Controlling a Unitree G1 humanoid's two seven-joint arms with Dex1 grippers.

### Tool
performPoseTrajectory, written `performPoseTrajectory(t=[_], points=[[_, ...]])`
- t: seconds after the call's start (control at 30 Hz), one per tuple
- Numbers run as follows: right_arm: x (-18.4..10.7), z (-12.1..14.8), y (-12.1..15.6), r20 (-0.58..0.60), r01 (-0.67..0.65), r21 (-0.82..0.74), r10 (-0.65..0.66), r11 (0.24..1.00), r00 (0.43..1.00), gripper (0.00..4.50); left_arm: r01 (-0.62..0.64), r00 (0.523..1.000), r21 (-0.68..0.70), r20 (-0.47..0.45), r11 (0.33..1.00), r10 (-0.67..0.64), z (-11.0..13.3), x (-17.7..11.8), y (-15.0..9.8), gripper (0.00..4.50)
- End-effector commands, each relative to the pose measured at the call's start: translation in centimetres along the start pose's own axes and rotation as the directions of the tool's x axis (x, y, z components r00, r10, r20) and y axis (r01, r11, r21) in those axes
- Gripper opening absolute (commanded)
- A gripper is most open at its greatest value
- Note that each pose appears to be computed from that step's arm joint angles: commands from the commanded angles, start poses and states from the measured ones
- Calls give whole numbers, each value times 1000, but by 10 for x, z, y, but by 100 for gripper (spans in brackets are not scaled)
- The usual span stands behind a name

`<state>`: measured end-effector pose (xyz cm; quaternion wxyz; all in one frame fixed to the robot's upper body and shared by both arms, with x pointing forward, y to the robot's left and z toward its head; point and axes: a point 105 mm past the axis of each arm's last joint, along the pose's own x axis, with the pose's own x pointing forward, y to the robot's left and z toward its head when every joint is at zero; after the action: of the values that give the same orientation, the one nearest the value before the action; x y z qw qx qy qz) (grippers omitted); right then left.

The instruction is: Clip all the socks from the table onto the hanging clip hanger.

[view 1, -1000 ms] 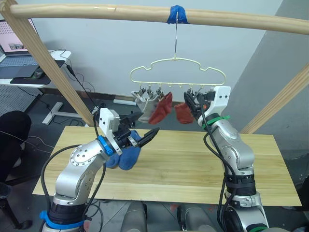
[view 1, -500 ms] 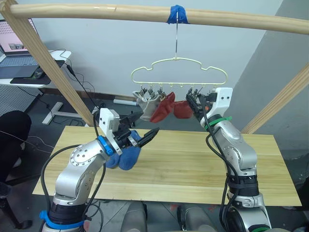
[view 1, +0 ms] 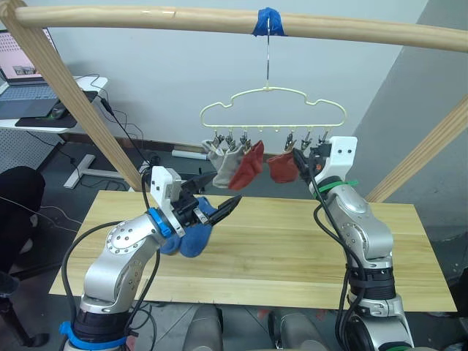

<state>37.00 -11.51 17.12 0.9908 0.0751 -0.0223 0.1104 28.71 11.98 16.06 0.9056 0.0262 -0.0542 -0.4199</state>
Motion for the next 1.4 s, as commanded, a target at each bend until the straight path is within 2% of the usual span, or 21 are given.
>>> performPoseTrajectory(t=[0.03,0.67,1.4], points=[[-2,17,-1,68,14,-10,-13,1000,998,252,25,999,34,34,999,-26,11,2,-6,450],[8,26,13,96,-19,-13,20,1000,995,252,15,999,39,38,999,-17,14,3,-6,450],[16,27,9,98,14,-17,-13,1000,995,252,12,999,41,37,999,-14,16,3,-8,450]])
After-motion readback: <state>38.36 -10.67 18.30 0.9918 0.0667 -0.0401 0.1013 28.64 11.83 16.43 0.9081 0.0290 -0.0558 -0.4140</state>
